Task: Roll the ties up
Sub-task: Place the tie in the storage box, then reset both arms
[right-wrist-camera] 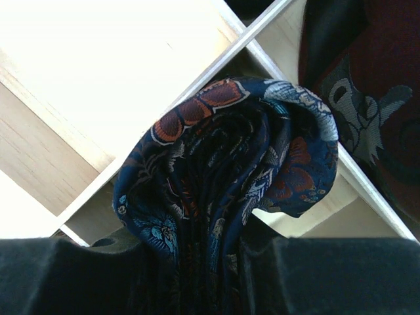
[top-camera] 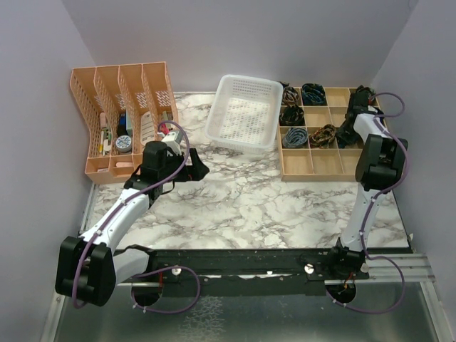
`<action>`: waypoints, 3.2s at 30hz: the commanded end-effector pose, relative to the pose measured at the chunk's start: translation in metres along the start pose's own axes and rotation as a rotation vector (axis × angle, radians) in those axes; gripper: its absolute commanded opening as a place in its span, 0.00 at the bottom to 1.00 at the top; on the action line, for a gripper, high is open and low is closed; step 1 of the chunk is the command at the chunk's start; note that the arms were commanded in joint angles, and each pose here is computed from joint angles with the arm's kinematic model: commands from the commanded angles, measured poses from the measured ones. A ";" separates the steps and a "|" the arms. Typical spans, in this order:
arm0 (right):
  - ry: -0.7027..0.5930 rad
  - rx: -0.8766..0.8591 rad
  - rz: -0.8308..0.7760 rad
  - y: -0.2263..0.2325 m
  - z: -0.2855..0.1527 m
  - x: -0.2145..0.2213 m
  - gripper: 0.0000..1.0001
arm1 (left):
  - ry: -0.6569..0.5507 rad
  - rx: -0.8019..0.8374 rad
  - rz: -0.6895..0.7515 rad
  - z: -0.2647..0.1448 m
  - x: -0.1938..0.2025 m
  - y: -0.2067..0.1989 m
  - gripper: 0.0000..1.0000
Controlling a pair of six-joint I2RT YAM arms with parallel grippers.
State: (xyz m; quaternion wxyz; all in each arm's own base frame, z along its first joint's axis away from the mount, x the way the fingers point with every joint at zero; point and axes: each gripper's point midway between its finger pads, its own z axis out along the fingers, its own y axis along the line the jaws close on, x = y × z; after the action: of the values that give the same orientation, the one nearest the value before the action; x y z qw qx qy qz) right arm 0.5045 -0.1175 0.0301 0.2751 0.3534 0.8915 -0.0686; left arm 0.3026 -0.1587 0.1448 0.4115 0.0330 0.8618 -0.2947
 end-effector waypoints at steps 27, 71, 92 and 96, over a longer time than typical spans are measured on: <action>0.084 -0.048 -0.071 0.002 -0.036 0.050 0.01 | -0.023 0.054 0.007 0.002 -0.007 -0.007 0.99; -0.009 -0.124 -0.137 0.010 -0.082 -0.027 1.00 | 0.027 0.118 -0.013 0.008 0.005 -0.013 0.99; -0.269 -0.410 -0.151 0.020 -0.195 -0.043 1.00 | -0.195 -0.033 0.023 -0.025 -0.040 -0.003 0.99; -0.330 -0.642 -0.207 0.033 -0.228 -0.011 1.00 | -0.256 -0.126 -0.006 -0.042 -0.048 0.007 0.99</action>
State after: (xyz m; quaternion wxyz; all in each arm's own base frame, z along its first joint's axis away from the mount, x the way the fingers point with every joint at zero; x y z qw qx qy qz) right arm 0.4417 -0.0672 0.2221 0.4552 0.2228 0.8611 0.0408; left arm 0.3053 -0.1492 0.1901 0.4890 0.0233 0.8199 -0.2969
